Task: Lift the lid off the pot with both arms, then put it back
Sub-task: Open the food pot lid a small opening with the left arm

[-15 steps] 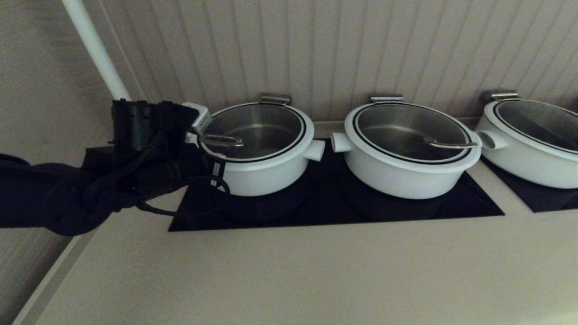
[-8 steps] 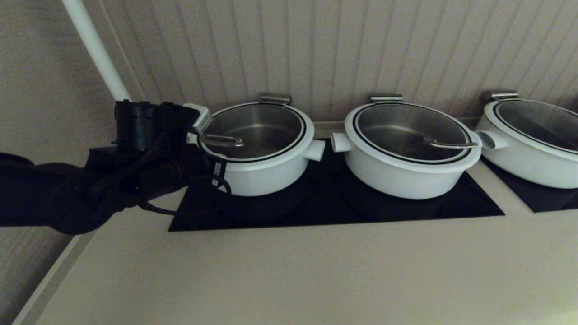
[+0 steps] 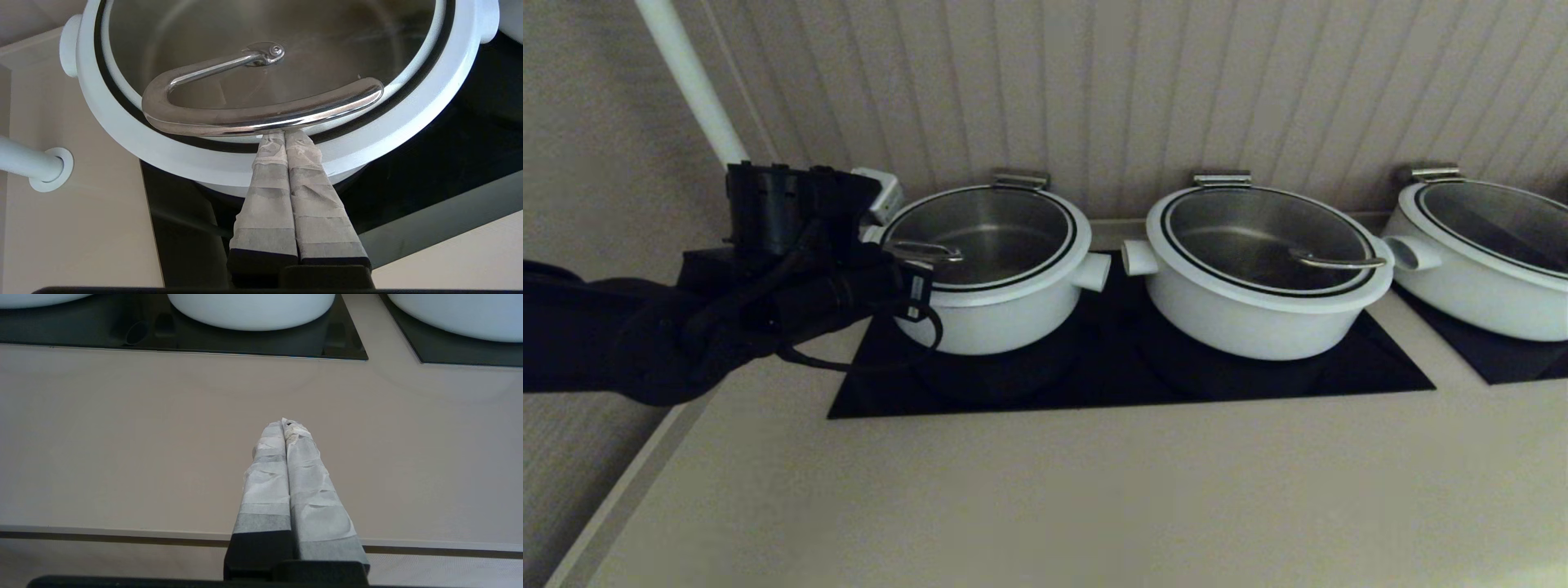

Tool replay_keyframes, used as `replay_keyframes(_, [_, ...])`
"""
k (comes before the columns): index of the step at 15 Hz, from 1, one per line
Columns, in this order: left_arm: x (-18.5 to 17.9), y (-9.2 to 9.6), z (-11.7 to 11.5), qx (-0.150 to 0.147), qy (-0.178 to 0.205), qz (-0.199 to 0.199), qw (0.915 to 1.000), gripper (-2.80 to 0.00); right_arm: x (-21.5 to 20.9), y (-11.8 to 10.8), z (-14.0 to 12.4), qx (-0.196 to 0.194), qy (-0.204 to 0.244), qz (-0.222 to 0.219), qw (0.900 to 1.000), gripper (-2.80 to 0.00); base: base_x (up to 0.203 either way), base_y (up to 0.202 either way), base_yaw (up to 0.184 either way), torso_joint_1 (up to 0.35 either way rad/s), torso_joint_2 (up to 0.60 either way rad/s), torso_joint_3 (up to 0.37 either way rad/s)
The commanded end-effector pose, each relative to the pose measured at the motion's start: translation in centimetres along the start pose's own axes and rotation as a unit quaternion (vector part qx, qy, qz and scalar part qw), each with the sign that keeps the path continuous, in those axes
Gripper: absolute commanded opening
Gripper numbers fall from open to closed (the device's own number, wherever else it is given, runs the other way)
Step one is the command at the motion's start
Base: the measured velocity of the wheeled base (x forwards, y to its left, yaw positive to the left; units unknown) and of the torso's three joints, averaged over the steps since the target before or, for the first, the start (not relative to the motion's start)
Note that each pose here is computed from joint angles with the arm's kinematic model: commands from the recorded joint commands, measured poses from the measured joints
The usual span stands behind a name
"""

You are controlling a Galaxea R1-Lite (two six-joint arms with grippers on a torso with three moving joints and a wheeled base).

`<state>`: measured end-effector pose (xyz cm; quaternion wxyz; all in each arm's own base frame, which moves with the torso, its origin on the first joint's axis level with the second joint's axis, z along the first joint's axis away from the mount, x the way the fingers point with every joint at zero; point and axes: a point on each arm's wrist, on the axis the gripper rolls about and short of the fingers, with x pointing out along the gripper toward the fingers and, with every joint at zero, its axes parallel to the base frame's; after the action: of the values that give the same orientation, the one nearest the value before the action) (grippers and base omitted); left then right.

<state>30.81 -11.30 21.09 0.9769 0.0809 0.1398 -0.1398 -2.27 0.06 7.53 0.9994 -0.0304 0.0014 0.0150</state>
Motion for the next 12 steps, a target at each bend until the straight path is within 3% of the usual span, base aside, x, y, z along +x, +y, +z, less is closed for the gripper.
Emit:
replay_keyframes(1, [0.2,0.0,0.0,0.001,-0.001,0.001,1.0,-2.8,0.0,0.0,0.0,-0.001,0.0,0.0,1.0,-2.8,0.0,0.0,0.0,0.0,0.0,0.0])
replay_keyframes(12, [0.7,0.4,1.7,-0.002,-0.029,0.007,0.9996,-2.8,0.0,0.0,0.0,-0.001,0.0,0.0,1.0,-2.8,0.0,0.0,0.0,0.0,0.0,0.0])
